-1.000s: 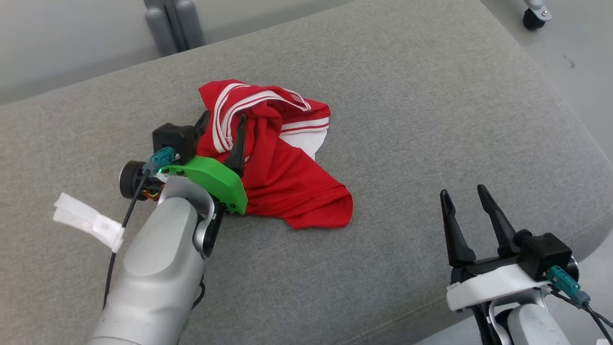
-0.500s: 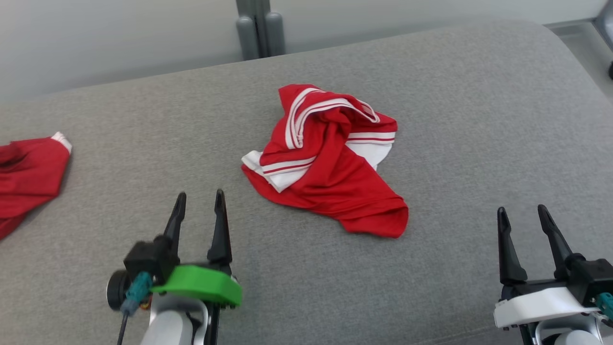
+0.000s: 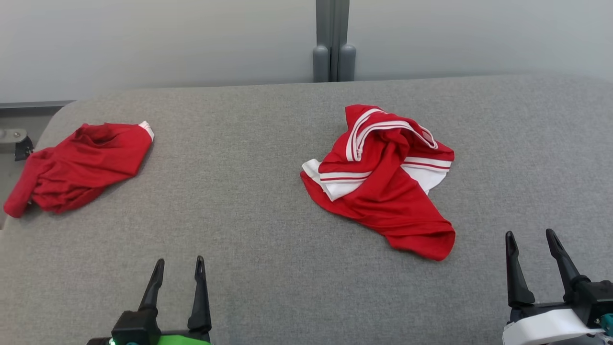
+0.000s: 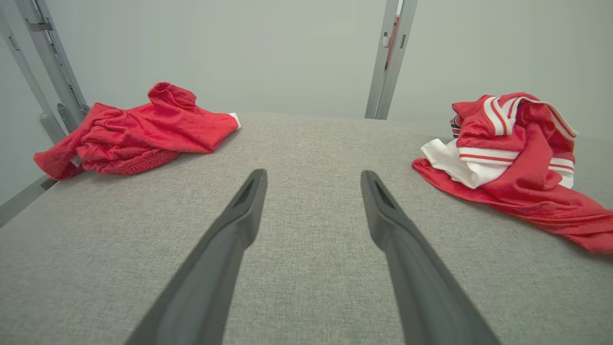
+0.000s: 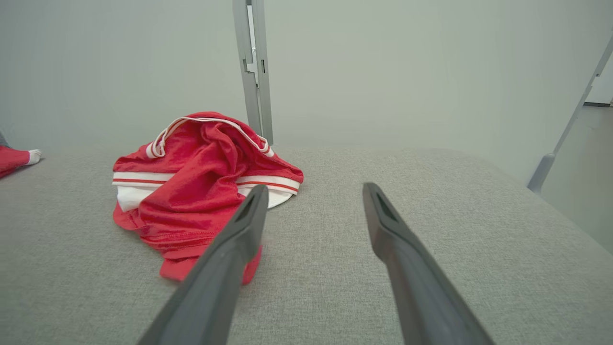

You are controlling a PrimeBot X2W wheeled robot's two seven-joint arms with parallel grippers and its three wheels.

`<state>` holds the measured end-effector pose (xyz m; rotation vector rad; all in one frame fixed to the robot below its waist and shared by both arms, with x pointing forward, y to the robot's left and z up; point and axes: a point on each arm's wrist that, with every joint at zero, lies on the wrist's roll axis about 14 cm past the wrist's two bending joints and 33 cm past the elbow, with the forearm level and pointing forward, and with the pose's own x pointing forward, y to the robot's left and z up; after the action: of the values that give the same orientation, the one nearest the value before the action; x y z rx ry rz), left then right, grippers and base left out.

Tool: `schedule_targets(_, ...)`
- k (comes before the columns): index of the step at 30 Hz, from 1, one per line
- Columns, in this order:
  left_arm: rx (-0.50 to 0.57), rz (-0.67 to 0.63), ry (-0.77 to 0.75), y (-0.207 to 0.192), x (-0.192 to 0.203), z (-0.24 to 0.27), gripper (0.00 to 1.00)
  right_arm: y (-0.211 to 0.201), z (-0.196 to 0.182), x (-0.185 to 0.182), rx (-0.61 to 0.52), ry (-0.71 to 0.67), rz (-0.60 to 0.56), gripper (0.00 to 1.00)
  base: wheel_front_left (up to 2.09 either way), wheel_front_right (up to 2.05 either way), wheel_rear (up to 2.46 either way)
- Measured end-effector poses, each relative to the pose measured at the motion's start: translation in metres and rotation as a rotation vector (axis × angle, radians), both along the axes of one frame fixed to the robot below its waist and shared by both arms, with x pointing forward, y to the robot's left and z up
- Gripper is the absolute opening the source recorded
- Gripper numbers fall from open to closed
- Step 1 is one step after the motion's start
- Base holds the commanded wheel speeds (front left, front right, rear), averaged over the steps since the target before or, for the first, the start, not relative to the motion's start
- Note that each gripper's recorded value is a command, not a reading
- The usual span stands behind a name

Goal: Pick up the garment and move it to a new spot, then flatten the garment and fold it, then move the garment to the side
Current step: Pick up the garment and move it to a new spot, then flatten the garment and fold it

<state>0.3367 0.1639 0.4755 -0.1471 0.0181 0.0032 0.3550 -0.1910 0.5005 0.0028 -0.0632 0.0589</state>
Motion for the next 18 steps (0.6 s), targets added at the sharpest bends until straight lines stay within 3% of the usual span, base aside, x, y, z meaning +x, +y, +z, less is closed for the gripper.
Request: schedule_targets(18, -0.011, 0.001, -0.019, 0.006, -0.013, 0.005, 1.00, 0.018, 0.002, -0.002, 0.014, -0.008, 0.049, 1.00, 0.00, 0.00, 0.00)
